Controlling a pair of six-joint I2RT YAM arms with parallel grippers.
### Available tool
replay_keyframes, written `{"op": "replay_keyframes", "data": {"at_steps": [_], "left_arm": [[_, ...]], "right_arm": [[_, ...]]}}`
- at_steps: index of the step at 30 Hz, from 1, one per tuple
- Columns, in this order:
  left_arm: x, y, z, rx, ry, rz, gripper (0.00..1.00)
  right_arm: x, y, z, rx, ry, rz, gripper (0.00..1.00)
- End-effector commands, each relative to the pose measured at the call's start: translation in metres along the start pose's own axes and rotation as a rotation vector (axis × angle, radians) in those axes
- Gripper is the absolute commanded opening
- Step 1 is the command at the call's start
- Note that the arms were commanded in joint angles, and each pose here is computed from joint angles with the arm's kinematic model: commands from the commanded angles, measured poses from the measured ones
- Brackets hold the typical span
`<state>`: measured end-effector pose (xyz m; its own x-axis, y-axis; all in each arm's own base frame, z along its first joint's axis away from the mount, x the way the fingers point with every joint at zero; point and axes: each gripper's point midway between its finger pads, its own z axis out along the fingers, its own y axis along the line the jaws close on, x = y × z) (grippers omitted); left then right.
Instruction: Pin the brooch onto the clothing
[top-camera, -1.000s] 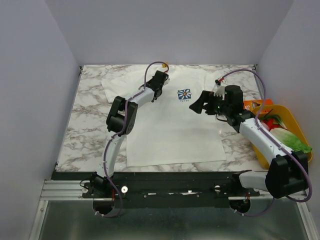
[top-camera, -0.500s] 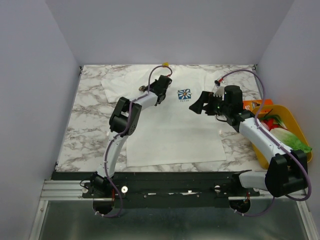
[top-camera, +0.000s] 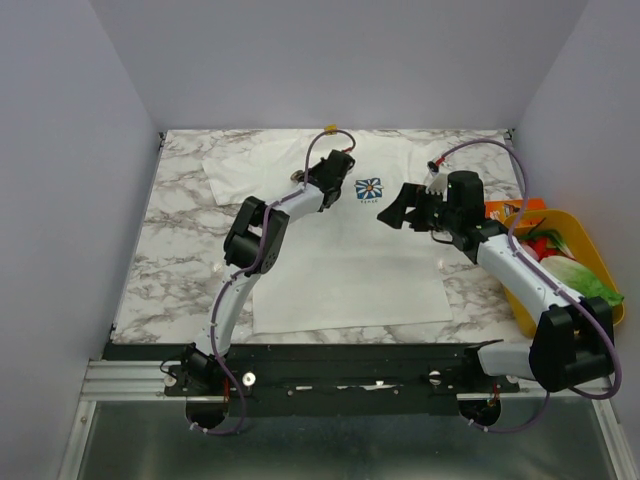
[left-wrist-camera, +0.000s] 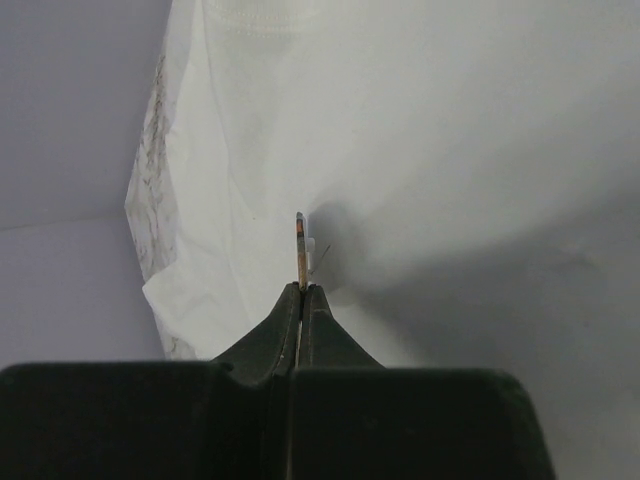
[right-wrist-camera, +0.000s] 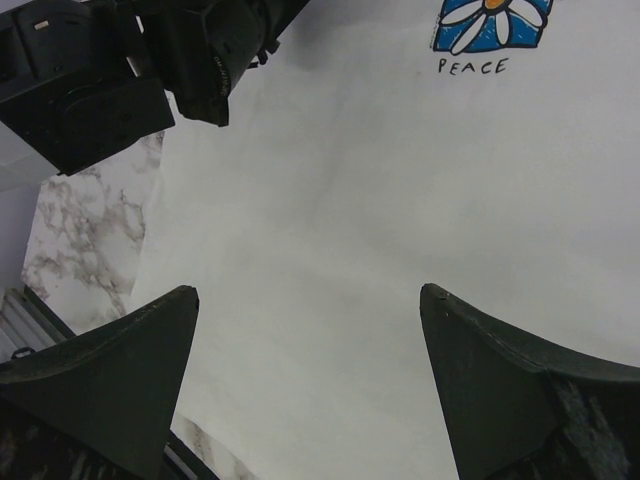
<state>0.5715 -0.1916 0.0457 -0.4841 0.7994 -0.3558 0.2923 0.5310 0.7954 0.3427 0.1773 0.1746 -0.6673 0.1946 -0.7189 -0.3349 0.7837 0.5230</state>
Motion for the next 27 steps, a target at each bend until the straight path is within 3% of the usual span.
{"op": "replay_keyframes", "data": {"at_steps": [1, 6, 11, 17, 27], "left_arm": [[-0.017, -0.003, -0.005, 0.05, -0.047, -0.076, 0.0], [-0.021, 0.009, -0.007, 0.033, -0.06, -0.109, 0.0], [0.001, 0.031, 0.003, -0.097, 0.035, -0.053, 0.0], [0.023, 0.049, 0.016, -0.169, 0.104, -0.086, 0.0], [0.029, 0.034, 0.034, -0.214, 0.172, 0.046, 0.0]], "right_arm": [[0.002, 0.0, 0.001, -0.012, 0.016, 0.005, 1.0], [0.0, 0.002, 0.001, -0.02, 0.016, 0.006, 1.0], [0.001, 0.003, 0.001, -0.027, 0.02, 0.005, 1.0], [0.004, 0.001, 0.003, -0.032, 0.034, 0.011, 1.0], [0.006, 0.002, 0.004, -0.038, 0.041, 0.013, 1.0]]}}
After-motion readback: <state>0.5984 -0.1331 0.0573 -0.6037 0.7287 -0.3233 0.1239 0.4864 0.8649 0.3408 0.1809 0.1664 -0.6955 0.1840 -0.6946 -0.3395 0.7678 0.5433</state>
